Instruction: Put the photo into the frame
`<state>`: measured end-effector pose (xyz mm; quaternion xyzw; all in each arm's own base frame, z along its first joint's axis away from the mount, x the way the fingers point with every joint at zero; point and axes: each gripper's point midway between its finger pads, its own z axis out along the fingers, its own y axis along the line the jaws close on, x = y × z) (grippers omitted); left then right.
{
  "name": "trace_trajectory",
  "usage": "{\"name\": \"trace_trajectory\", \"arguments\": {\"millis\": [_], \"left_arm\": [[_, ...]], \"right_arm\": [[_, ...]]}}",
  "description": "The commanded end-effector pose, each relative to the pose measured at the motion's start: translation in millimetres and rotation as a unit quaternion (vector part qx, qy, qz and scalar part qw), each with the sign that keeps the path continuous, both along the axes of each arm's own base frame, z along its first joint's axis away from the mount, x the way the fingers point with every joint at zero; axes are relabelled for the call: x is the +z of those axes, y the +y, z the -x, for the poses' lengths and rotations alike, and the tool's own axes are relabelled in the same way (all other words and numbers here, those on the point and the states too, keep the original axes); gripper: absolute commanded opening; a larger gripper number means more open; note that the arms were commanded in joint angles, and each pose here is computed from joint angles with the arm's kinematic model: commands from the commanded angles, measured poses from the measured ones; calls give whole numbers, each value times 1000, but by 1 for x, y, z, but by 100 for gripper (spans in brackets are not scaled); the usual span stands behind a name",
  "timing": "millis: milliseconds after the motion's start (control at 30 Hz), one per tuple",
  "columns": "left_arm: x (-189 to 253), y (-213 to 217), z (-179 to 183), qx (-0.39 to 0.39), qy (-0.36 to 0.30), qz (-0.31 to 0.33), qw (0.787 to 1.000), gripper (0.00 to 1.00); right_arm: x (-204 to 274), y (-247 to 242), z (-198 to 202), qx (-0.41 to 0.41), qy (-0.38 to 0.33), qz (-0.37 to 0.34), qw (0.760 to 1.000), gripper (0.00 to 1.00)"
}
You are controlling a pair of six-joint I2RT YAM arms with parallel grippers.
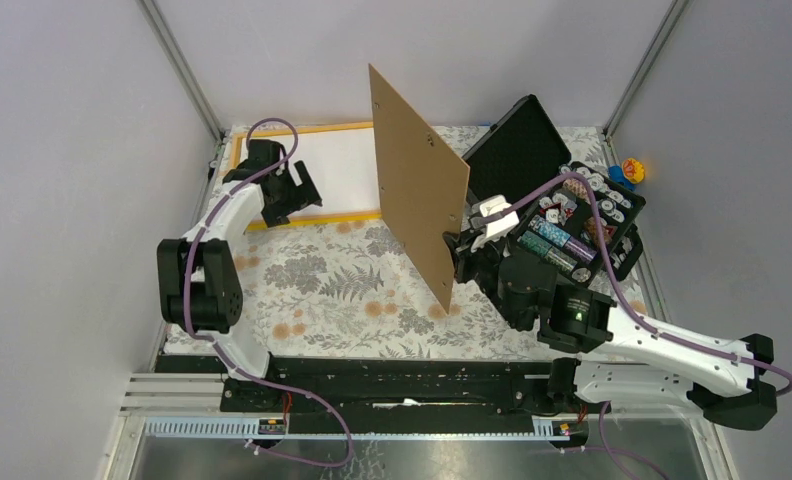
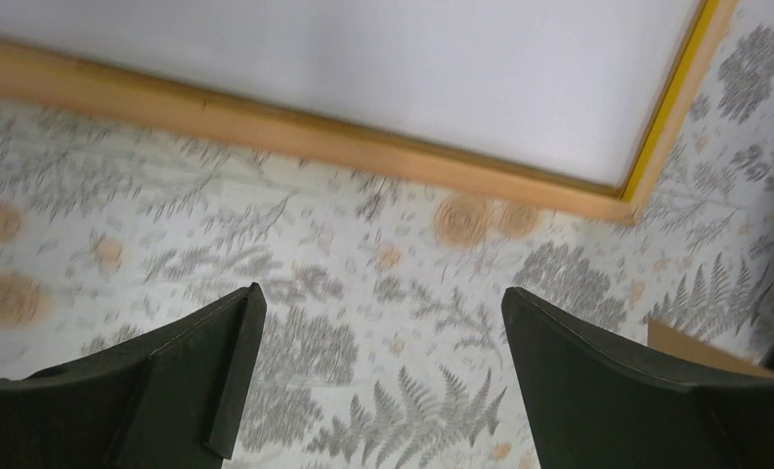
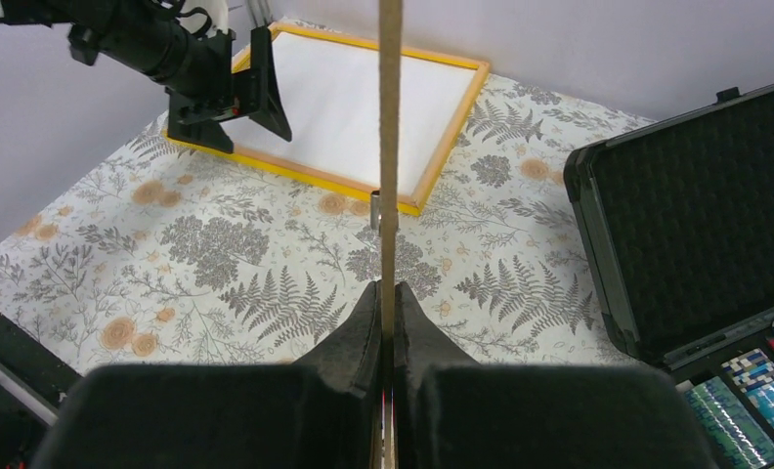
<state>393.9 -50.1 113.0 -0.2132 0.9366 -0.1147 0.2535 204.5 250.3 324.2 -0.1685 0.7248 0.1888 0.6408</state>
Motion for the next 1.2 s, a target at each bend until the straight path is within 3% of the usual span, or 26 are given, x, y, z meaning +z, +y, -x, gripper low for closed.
{"name": "trace_trajectory", "arguments": {"millis": [0, 267, 533, 667, 933, 1167], "left_arm": [[21, -4, -57, 0, -93, 23, 995, 99], [-22, -3, -97, -3, -97, 35, 995, 99], [-55, -6, -104, -24, -80, 38, 996, 99], [-54, -5, -89, -5, -75, 44, 996, 99], [-71, -15, -37, 26, 18, 85, 996, 99], [-67, -51, 1, 19, 36, 134, 990, 99]], "right_arm": [[40, -14, -2, -16, -27, -76, 997, 0], [45, -33, 4, -25, -27, -99, 994, 0], [44, -39, 5, -27, -23, -99, 994, 0], [42, -35, 5, -27, -19, -96, 995, 0], [43, -24, 0, -28, -18, -89, 995, 0], [54, -19, -10, -42, -3, -130, 991, 0]]}}
